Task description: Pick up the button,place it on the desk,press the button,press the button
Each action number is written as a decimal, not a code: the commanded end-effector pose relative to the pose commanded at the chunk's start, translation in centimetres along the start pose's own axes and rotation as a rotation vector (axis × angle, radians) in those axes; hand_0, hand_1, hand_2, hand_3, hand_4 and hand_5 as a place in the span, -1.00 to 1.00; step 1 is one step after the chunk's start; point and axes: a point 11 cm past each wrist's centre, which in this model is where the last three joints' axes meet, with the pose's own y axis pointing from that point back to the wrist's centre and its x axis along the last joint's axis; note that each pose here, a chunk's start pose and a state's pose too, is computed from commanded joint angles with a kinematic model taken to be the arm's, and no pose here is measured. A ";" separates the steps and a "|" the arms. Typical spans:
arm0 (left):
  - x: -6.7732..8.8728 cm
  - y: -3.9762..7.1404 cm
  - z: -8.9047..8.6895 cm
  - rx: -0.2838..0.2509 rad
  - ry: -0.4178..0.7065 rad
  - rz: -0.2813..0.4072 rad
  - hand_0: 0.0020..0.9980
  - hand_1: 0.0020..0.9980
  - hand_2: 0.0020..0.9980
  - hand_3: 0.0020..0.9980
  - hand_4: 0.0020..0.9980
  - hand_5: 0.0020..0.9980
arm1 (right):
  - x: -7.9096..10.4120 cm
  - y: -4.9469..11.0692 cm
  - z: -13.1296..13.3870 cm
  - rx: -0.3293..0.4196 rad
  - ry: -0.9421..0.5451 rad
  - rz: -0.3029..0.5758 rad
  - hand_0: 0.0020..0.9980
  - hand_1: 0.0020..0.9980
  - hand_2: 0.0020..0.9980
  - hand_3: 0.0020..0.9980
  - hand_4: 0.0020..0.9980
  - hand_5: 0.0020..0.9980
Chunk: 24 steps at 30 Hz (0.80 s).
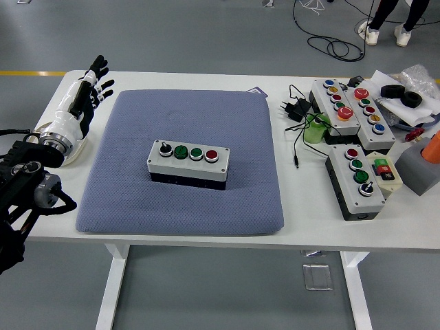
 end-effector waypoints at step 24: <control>2.6 1.3 -1.2 0.045 0.143 0.005 0.60 0.67 0.79 0.84 0.55 1.00 | 0.1 0.2 -1.0 0.019 0.011 0.002 0.32 0.28 0.32 0.15 -0.29 -0.55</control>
